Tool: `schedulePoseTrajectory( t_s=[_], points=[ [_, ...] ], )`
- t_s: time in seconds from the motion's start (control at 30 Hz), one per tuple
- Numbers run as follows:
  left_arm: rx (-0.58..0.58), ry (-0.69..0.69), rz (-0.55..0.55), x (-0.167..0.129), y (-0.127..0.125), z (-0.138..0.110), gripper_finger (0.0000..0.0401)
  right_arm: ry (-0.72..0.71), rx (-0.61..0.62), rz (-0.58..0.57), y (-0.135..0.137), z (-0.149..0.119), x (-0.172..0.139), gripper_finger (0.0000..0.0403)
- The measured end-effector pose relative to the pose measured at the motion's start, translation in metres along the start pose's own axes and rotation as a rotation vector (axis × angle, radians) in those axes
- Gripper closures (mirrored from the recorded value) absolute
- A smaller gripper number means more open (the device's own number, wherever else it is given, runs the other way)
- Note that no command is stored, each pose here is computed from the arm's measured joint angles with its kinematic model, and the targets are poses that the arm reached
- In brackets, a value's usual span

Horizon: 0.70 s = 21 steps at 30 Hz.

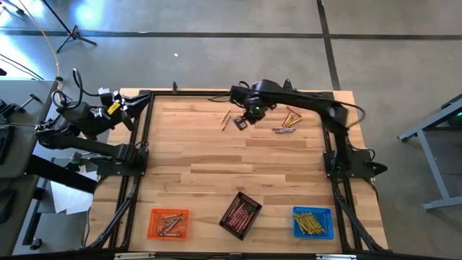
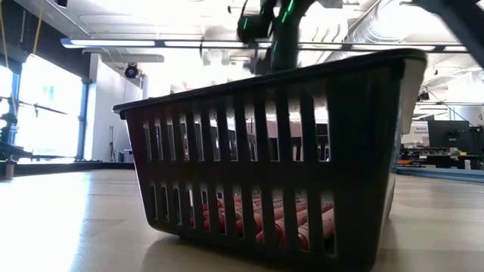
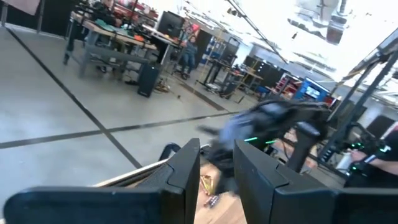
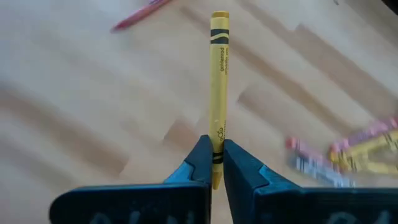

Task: Sort crayons
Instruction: Put the yellow crayon into the blue bin

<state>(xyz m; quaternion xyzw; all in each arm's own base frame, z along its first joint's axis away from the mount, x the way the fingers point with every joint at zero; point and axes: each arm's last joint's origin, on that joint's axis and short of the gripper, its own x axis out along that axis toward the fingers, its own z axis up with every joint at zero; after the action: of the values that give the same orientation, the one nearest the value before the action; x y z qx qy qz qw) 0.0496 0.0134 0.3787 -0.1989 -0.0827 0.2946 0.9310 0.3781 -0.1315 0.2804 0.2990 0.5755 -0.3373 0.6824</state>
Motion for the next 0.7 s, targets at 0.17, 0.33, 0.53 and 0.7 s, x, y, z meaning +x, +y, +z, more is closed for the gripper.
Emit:
schedulePoseTrajectory(
  t_s=[0.17,0.33,0.53,0.7],
  points=[
    [-0.019,-0.004,0.003,0.000,0.000,0.000,0.0315,-0.078,-0.044,0.016,0.013,-0.055,-0.068,0.0397],
    [-0.072,-0.028,-0.008,0.001,-0.002,0.003,0.0315,-0.110,0.015,-0.002,0.016,-0.116,-0.114,0.0398],
    [-0.109,-0.048,-0.016,0.009,-0.010,0.004,0.0315,-0.079,0.097,0.040,0.032,-0.197,-0.119,0.0398],
    [-0.114,-0.067,-0.028,0.022,-0.024,0.003,0.0315,0.119,0.205,0.037,0.037,-0.281,-0.096,0.0399]
  ],
)
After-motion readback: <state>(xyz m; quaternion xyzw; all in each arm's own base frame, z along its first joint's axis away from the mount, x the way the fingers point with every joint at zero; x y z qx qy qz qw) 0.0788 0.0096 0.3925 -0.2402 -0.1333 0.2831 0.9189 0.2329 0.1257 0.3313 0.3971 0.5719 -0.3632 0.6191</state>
